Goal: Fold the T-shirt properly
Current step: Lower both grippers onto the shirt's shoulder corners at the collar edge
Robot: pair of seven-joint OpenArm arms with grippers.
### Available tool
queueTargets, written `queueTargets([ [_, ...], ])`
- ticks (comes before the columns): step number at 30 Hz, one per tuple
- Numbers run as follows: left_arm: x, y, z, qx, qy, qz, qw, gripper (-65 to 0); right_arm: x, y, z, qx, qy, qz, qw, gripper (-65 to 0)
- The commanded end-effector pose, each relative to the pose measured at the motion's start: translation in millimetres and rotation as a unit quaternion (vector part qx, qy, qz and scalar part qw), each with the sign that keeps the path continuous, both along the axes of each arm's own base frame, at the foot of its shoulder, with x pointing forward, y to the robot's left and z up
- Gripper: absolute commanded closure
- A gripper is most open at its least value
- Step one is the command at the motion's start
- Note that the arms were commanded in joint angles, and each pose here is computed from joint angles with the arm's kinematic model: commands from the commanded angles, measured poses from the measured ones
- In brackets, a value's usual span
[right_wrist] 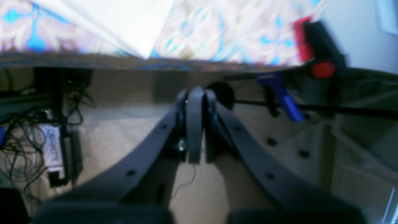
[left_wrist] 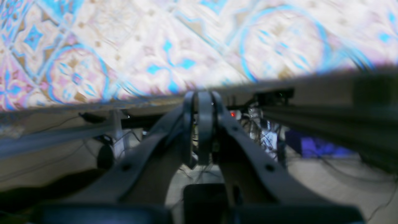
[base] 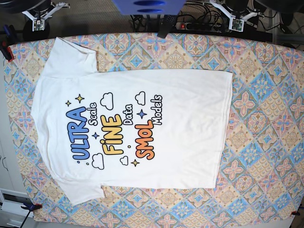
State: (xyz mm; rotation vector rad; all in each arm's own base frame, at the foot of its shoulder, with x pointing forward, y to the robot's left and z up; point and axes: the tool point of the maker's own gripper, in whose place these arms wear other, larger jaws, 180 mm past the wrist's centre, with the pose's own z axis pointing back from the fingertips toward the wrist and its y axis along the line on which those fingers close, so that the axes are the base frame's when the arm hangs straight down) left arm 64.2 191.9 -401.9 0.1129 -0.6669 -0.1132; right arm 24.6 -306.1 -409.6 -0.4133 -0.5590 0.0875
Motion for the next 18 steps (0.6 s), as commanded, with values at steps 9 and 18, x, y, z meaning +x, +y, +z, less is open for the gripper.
queueTargets([
  [9,62,2,1,-0.135,0.002,0.107,0.985,-21.2,51,17,15,0.102,-0.082,-0.067,0.9891,0.0],
  [18,104,18,-13,-0.254,-0.018,0.201,0.946,-22.9,65,36,10,0.209,-0.101,-0.128,0.9641,0.0],
])
